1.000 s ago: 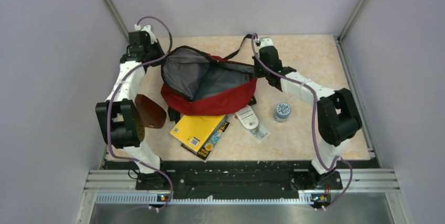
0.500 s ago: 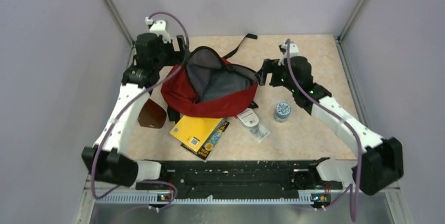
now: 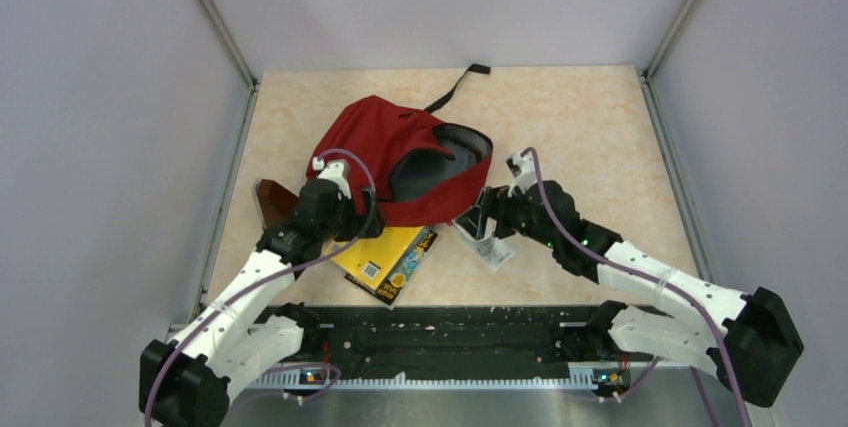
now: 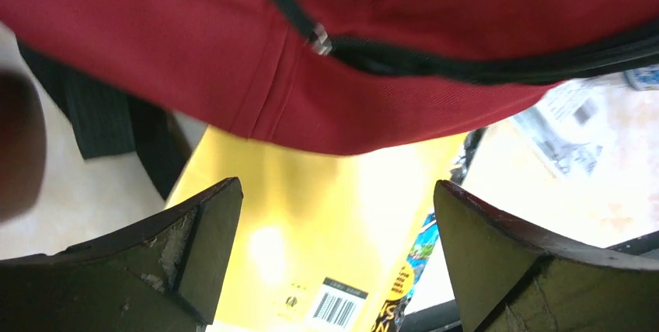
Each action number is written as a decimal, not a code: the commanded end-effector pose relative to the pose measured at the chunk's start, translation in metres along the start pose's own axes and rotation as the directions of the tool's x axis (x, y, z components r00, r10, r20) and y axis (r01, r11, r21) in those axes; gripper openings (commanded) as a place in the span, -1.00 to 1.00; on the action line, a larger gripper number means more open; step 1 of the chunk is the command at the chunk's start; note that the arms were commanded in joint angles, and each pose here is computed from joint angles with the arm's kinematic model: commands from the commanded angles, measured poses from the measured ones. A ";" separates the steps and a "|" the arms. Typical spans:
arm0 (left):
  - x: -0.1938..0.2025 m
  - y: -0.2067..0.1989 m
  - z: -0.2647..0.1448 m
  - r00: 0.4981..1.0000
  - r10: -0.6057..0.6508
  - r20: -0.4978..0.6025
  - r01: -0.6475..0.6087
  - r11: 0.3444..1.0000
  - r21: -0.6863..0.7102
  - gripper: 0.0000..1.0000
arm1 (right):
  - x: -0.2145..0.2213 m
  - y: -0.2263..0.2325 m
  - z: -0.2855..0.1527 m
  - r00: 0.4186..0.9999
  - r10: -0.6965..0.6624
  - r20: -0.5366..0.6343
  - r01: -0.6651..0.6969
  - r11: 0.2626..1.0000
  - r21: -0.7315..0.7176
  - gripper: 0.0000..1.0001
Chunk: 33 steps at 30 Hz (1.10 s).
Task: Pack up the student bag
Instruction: Unzip the student bag at the center of the board.
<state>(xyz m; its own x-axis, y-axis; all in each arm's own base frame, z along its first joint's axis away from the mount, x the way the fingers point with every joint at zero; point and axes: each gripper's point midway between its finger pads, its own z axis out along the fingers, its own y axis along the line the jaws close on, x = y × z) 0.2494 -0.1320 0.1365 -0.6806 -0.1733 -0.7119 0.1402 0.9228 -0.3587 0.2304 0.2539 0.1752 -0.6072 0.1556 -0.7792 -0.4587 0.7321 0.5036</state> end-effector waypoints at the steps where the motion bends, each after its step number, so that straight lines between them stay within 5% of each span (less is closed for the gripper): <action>1: 0.000 0.009 0.001 0.994 -0.090 0.056 0.093 0.995 -0.045 0.96 | 0.009 0.025 0.005 0.998 0.056 0.035 -0.054 0.996 -0.065 0.71; 13: 0.032 0.056 0.011 0.989 -0.144 0.037 0.149 0.954 -0.259 0.96 | 0.057 0.056 0.028 0.998 0.014 -0.063 -0.021 0.994 -0.107 0.71; 33: 0.018 0.066 0.016 0.997 -0.059 0.059 0.075 0.947 -0.313 0.96 | 0.080 0.052 0.041 0.993 -0.019 -0.117 0.011 0.997 -0.073 0.71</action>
<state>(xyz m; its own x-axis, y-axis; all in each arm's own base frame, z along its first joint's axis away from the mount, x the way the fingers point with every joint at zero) 0.2380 -0.0795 0.0693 -0.7006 -0.2482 -0.6690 -0.1479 0.9677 -0.2041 0.1795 0.3151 0.1011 -0.7013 0.0177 -0.7127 -0.4870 0.7182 0.4970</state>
